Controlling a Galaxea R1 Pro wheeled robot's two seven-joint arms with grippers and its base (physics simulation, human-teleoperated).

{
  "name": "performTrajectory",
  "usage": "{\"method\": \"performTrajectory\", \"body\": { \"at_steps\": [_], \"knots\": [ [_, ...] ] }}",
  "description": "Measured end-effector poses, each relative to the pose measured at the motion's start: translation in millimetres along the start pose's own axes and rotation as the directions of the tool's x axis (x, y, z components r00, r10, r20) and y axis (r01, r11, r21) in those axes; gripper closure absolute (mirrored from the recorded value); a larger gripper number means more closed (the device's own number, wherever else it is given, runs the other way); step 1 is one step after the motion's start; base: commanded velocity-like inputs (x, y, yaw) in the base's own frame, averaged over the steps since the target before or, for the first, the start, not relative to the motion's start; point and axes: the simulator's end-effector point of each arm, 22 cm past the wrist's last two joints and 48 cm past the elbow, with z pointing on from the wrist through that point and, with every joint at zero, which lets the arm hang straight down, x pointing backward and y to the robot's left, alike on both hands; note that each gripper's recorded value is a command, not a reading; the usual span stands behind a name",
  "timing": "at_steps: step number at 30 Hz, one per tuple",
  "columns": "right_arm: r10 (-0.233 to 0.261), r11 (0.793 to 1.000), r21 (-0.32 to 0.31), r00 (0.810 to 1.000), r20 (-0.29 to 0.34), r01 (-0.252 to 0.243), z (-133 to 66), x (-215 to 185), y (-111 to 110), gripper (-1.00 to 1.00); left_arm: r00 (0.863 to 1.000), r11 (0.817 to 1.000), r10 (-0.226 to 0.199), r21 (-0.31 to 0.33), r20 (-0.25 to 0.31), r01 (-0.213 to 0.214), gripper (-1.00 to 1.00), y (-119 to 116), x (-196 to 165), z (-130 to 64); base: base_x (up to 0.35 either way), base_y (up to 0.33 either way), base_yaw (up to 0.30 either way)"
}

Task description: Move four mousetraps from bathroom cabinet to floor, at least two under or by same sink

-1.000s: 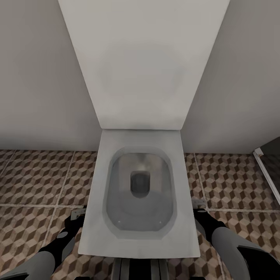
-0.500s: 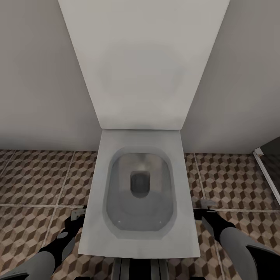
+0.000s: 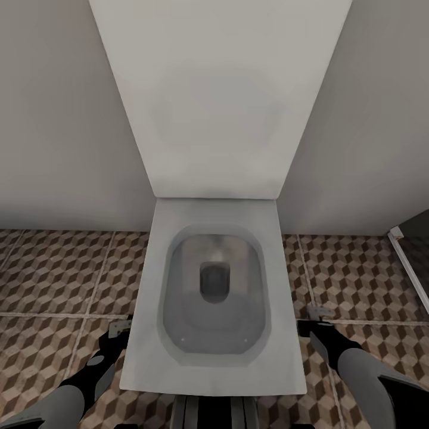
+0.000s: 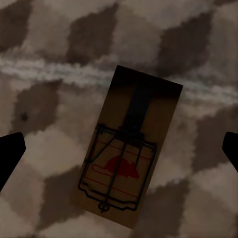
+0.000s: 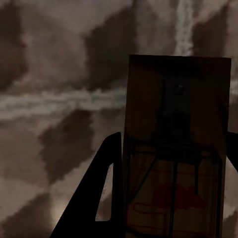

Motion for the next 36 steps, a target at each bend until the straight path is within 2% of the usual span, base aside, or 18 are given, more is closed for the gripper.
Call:
{"method": "performTrajectory", "body": {
  "at_steps": [14,36],
  "knots": [
    [-0.007,1.000,-0.017,0.999,-0.032,0.007,0.2,17,10,1.00,1.000,1.000,-0.001,0.000,-0.002,0.001,-1.00,0,1,-0.1,0.000,0.000,0.000],
    [-0.012,1.000,-0.017,0.999,-0.034,0.011,0.2,18,11,1.00,1.000,1.000,-0.001,0.000,-0.002,0.001,-1.00,0,1,-0.1,0.000,0.000,0.000]
  ]
}}
